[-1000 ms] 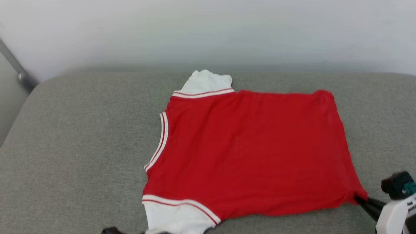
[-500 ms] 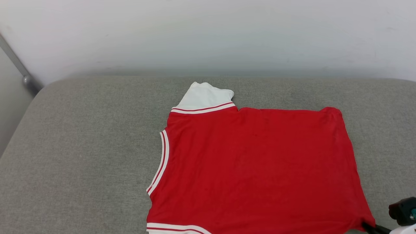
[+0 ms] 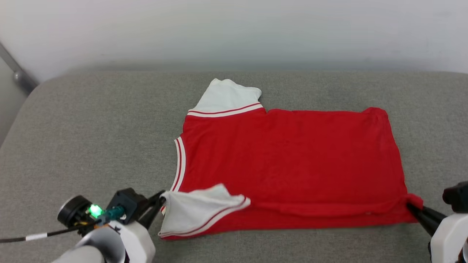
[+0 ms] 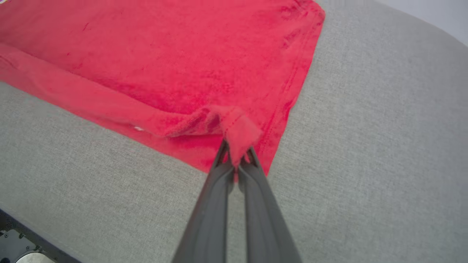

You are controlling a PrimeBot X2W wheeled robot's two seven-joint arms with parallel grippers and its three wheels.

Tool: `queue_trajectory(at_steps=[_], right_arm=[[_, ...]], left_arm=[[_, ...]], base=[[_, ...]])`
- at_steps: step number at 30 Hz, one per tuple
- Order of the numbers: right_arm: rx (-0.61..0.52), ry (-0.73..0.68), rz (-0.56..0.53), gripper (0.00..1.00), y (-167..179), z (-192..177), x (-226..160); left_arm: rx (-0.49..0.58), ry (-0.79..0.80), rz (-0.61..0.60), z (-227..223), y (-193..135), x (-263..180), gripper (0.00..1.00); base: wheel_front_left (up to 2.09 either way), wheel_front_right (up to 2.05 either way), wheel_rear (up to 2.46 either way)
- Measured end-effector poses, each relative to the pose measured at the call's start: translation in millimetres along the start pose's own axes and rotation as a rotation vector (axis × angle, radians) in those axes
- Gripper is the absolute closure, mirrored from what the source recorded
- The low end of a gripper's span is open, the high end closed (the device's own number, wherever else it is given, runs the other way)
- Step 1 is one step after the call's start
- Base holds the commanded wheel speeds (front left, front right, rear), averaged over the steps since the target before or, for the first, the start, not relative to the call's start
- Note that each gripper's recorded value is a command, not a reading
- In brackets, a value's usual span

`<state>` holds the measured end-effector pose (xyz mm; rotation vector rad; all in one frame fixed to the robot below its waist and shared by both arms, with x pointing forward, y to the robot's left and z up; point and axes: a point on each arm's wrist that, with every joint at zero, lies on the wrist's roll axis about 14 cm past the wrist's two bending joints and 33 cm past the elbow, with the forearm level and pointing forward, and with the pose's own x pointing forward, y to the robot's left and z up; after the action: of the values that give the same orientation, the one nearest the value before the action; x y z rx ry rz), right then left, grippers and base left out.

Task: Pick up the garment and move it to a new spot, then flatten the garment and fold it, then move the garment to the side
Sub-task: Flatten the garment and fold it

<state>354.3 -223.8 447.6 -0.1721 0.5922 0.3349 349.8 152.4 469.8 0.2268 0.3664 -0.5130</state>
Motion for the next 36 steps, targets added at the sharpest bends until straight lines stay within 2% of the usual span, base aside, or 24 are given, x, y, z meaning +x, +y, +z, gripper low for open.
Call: queue_trajectory(at_steps=[5, 11, 20, 27, 28, 29, 30, 31, 32, 36], right_arm=[[0.0, -0.011, -0.004, 1.0, -8, 12, 15], [0.013, 0.034, -0.012, 1.0, -19, 9, 38], [0.042, 0.174, 0.003, 1.0, -23, -26, 67], [0.036, 0.205, 0.019, 1.0, -22, -36, 81], [0.039, 0.202, 0.021, 0.94, -21, -35, 82], [0.04, 0.2, 0.023, 0.79, -20, -35, 81], [0.039, 0.193, 0.026, 0.39, -19, -34, 81], [0.039, 0.182, 0.025, 0.0, -19, -32, 80], [0.038, 0.17, 0.023, 0.0, -20, -29, 78], [0.027, 0.101, 0.012, 0.0, -23, -11, 71]], left_arm=[[0.049, -0.035, -0.022, 21, 16, 34, 1.0], [0.085, -0.021, -0.048, 25, 31, 75, 1.0], [0.08, 0.119, -0.103, -22, 37, 117, 1.0], [0.06, 0.16, -0.121, -43, 35, 126, 1.0], [0.049, 0.156, -0.116, -43, 36, 126, 1.0], [0.041, 0.148, -0.111, -42, 36, 126, 1.0], [0.041, 0.145, -0.108, -42, 37, 125, 0.86], [0.042, 0.145, -0.105, -41, 37, 123, 0.31], [0.045, 0.14, -0.099, -39, 39, 121, 0.0], [0.038, 0.112, -0.076, -25, 45, 111, 0.0]], base=[[0.0, 0.0, 0.0], [0.0, 0.0, 0.0], [0.0, 0.0, 0.0], [0.0, 0.0, 0.0], [0.0, 0.0, 0.0], [0.0, 0.0, 0.0], [0.0, 0.0, 0.0], [0.0, 0.0, 0.0], [0.0, 0.0, 0.0], [0.0, 0.0, 0.0]])
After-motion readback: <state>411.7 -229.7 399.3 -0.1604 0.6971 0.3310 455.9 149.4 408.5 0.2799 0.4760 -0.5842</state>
